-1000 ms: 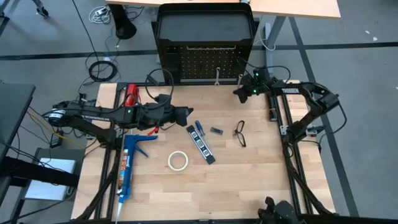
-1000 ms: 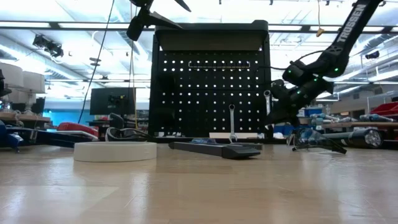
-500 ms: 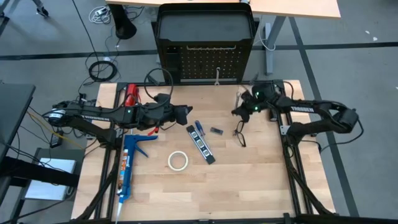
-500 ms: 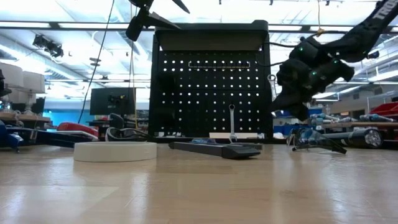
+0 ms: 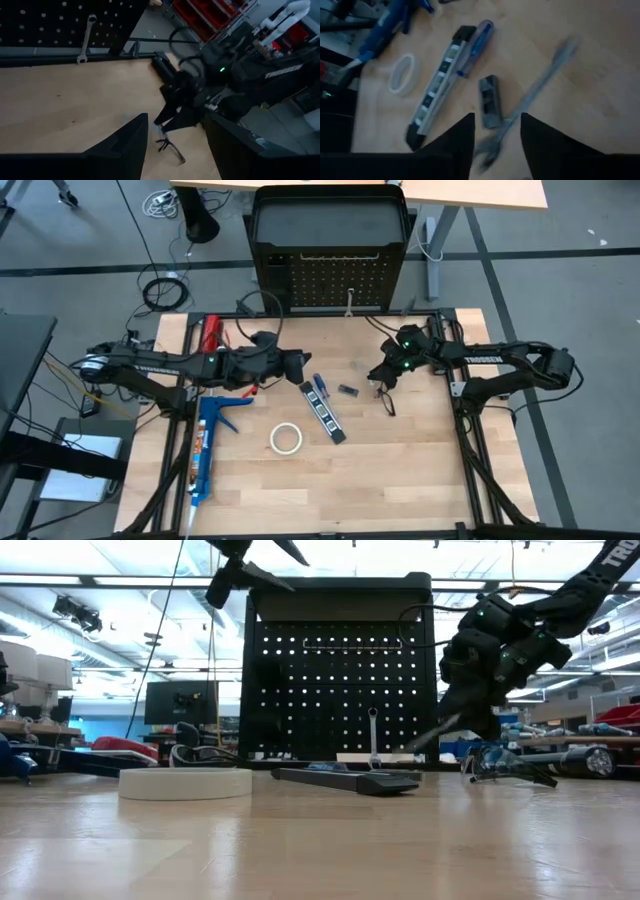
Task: Hang tools onto peg board
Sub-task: Unhang the right wrench from the black pegboard, then unhang the wrench from the black pegboard
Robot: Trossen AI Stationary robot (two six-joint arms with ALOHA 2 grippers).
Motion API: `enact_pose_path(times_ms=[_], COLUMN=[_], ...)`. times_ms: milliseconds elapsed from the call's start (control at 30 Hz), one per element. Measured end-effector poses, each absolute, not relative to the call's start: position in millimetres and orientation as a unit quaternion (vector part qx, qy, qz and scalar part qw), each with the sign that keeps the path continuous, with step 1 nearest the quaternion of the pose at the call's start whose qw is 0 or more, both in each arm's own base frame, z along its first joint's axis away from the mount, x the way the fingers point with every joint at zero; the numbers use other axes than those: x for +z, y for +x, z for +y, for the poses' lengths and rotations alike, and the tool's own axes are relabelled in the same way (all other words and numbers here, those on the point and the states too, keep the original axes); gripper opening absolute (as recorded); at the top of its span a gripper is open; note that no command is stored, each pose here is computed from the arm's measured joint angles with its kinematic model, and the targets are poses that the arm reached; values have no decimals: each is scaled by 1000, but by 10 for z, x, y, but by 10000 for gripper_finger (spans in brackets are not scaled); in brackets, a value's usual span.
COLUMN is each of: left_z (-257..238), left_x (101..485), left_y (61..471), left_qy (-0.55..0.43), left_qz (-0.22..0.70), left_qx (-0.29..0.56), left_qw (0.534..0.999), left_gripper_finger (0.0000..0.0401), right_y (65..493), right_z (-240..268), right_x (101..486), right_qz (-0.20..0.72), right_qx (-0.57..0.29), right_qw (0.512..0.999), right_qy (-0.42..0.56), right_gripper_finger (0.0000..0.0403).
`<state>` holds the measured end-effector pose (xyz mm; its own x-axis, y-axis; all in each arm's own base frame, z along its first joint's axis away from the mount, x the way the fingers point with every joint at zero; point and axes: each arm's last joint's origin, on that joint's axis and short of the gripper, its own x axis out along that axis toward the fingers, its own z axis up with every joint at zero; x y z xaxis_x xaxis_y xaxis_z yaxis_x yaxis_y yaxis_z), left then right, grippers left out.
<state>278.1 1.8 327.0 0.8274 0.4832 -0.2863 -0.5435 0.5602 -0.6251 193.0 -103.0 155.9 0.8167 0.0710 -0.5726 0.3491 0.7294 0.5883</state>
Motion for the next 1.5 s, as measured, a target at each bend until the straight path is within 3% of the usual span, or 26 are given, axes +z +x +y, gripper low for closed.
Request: enact_pose_path(times_ms=[133,300,567,800,1033,1167,1500], left_z=[14,29,307,670,908,1038,1387], left_x=[3119,2885,2467,2355,1998,1758,1344], left_y=[2955,3288,3795,4318,4577,4618,4716], left_qy=[-362,-362,-336,-194,-140,-158,-186], left_qz=[52,29,10,89,133,97,-4], left_qx=[294,287,319,362,453,506,537], left_qw=[883,886,886,908,871,842,823], left_gripper_finger=[204,209,209,209,209,209,208], right_y=[1910,1885,1829,1669,1511,1486,1489], right_z=[-1016,-952,-754,-634,-571,-559,-568], right_x=[1649,1784,2363,2695,2835,2897,2889], right_qz=[274,250,227,202,187,174,175], right_qx=[-75,-61,-46,-70,-128,-125,-138], right_qw=[886,890,922,934,936,939,936], right_qy=[366,378,309,288,271,268,271], right_gripper_finger=[190,204,186,176,161,152,133])
